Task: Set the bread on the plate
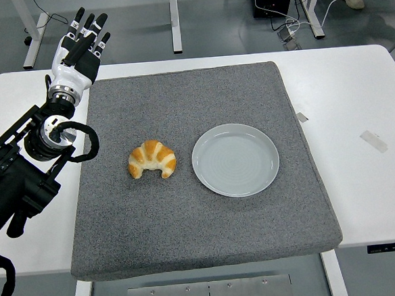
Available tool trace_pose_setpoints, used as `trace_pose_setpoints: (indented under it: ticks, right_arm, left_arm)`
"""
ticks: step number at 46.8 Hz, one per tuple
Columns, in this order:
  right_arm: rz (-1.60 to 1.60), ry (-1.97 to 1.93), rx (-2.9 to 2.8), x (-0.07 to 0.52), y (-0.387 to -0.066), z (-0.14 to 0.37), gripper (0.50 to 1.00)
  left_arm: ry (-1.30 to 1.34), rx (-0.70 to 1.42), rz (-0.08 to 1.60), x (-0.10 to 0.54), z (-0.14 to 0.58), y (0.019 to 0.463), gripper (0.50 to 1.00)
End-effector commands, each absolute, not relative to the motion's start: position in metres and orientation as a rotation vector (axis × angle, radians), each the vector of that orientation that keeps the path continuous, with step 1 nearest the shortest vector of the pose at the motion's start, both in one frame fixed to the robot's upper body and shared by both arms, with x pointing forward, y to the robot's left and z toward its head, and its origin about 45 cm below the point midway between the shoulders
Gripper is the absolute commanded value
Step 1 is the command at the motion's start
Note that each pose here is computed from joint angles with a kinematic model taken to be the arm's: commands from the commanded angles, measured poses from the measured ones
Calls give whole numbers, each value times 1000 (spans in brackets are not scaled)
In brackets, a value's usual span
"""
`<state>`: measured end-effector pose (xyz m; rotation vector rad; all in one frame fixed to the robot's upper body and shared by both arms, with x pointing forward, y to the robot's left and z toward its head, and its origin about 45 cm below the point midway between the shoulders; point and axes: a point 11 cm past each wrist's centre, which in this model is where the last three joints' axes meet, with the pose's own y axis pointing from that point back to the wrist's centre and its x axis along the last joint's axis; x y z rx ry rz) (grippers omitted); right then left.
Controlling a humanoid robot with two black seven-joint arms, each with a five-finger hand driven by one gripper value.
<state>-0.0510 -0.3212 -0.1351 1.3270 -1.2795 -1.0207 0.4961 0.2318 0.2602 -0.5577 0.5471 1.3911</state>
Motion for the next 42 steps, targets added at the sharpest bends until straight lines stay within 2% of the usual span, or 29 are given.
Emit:
trace_pose_setpoints:
  ticks: [1,16,22,35,42]
  right_arm:
    - [-1021,-1280,1327,-51,-321,-135,1000]
    - [-1022,-1279,1326,-51,-321,-135,1000]
    - [-1021,-1278,1327,-51,-321,-135,1000]
    - [-1021,-1281,1330,-50,-321,-135,1000]
    - [-1021,-1281,1330,-50,-321,-135,1000]
  left_arm:
    - [526,-545,1391,496,260,232,981]
    - [457,-513,1381,495,262,228,981]
    - [395,-443,1288,490,260,215,981]
    - [-19,-203,1163,480,286,234,977]
    - [-262,-197,1019,467,303,243,978]
